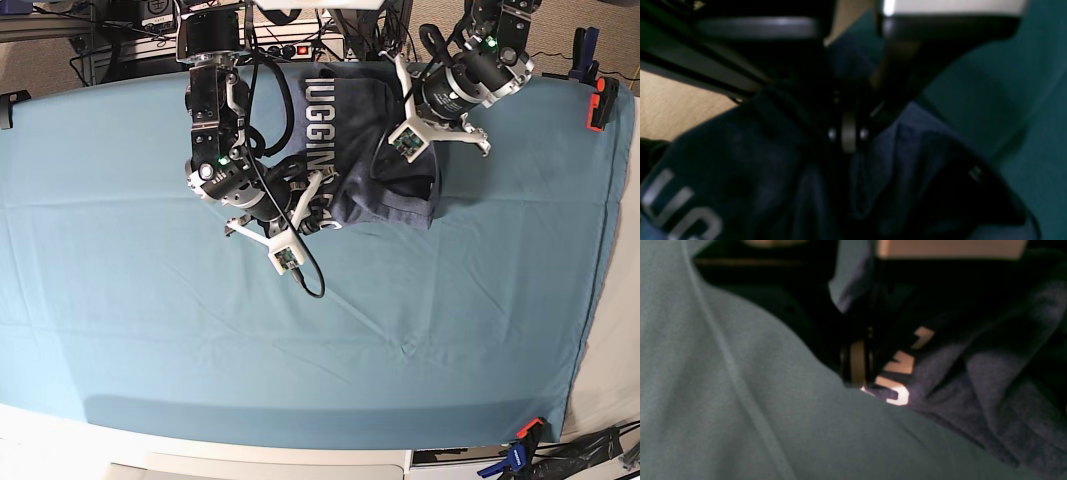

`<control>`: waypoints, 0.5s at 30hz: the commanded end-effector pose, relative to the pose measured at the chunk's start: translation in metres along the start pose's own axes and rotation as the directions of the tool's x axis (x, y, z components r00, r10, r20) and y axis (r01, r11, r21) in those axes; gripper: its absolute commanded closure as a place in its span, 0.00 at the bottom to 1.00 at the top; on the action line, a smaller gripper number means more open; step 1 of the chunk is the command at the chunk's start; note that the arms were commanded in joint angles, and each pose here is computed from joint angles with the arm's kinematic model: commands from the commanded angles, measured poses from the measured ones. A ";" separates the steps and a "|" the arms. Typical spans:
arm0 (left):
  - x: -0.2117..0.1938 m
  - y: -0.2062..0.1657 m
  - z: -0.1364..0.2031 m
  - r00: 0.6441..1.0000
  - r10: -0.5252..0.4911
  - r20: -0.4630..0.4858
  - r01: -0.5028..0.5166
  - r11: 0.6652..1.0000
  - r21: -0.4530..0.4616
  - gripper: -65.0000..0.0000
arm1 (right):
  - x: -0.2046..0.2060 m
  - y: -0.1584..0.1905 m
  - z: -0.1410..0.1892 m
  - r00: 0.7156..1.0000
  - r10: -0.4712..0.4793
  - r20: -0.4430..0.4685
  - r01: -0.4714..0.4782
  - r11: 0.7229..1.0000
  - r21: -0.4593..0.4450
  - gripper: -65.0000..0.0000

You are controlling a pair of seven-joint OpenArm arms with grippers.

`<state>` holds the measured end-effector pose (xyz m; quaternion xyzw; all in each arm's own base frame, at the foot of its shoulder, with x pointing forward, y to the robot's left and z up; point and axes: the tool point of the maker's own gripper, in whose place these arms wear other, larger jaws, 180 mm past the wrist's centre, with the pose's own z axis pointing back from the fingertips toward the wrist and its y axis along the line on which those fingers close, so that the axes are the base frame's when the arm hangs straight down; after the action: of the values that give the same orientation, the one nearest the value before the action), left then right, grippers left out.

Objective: Fold the T-shirt properly
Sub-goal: 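Pull the grasped fabric with the left gripper away from the right gripper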

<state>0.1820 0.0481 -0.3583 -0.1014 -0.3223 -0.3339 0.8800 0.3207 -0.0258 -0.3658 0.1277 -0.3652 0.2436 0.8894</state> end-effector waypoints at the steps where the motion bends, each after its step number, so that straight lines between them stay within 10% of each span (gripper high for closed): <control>1: 0.006 0.003 0.003 1.000 0.000 0.023 0.000 1.000 0.011 1.00 | 0.018 -0.002 0.003 0.998 0.013 0.056 -0.013 1.000 -0.005 1.00; 15: -0.026 0.009 0.016 0.995 -0.023 -0.101 0.027 0.999 0.033 1.00 | 0.018 -0.002 0.003 0.998 0.013 0.056 -0.013 1.000 -0.005 1.00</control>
<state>0.1618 0.0759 -0.3694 -0.0652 -0.2710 -0.3437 0.8968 0.3207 -0.0259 -0.3658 0.1275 -0.3652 0.2436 0.8894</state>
